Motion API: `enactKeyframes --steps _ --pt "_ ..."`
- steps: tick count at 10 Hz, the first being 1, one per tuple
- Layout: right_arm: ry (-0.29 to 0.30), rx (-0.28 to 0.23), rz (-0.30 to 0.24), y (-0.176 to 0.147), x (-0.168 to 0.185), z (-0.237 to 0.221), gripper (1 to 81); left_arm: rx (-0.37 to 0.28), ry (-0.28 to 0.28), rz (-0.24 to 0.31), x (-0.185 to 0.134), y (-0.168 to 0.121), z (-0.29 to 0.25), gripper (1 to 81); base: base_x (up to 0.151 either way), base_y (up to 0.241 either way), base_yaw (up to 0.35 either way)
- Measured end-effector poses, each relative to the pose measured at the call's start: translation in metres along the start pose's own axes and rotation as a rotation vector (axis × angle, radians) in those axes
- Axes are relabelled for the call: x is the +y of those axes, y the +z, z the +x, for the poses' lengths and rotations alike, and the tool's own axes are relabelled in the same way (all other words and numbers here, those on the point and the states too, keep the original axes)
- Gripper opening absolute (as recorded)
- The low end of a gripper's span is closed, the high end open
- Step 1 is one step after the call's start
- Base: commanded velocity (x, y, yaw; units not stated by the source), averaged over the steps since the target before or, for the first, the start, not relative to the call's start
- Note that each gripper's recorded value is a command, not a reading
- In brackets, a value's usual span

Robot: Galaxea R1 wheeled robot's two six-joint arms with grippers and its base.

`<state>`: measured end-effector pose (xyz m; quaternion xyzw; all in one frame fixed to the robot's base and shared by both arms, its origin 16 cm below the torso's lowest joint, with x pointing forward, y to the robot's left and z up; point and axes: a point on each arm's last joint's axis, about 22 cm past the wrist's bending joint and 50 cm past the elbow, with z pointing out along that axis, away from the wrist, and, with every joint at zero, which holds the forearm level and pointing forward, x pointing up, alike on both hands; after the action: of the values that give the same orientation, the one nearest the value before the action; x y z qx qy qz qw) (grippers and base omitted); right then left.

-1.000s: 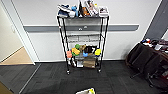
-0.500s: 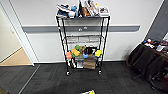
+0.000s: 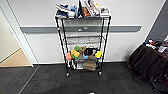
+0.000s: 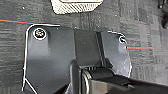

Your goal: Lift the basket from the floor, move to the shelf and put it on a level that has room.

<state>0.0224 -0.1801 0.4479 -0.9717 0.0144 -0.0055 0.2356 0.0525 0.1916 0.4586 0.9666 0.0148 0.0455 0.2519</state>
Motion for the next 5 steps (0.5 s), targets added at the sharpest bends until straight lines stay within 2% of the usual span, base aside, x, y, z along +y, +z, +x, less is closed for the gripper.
enactKeyframes --steps 5 --pt "0.001 -0.002 -0.009 0.0023 0.0011 -0.0028 81.1 0.0 0.0 -0.007 0.0059 0.0033 -0.0003 81.1 0.08 0.0 0.0"
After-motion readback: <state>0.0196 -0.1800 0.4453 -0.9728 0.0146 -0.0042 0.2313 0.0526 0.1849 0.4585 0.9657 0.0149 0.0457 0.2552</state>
